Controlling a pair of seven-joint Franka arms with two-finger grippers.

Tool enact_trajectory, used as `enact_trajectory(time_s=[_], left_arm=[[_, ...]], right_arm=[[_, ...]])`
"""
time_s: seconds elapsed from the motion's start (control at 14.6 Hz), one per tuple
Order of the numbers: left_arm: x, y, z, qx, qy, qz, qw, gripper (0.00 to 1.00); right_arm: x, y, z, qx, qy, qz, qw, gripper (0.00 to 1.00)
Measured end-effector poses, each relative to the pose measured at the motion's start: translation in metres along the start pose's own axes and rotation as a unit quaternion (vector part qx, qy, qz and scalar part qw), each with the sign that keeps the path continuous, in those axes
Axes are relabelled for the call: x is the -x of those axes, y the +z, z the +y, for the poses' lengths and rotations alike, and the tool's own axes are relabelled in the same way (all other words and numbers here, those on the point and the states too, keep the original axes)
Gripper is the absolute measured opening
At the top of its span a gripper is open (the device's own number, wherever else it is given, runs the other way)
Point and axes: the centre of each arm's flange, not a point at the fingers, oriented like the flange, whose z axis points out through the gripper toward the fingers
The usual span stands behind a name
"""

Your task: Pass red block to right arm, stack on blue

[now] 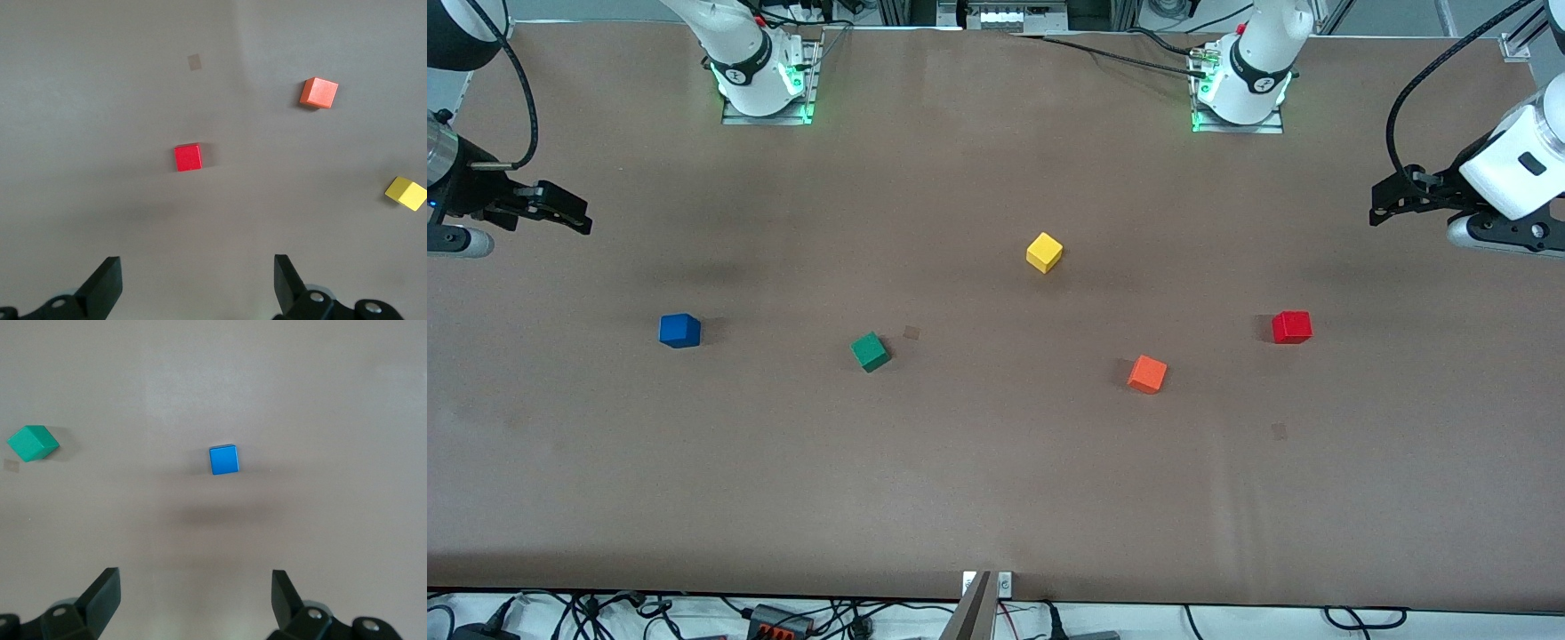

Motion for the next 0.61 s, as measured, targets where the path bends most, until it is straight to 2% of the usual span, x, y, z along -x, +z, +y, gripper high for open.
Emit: enact_trajectory(time_s=[0.61], left_arm=[[0.0000,-0.0001,0.0008,0.000,0.001,0.000,1.000,1.00]], right_arm=[[0.0000,-0.0002,-0.0066,0.000,-0.006,0.000,1.000,1.00]])
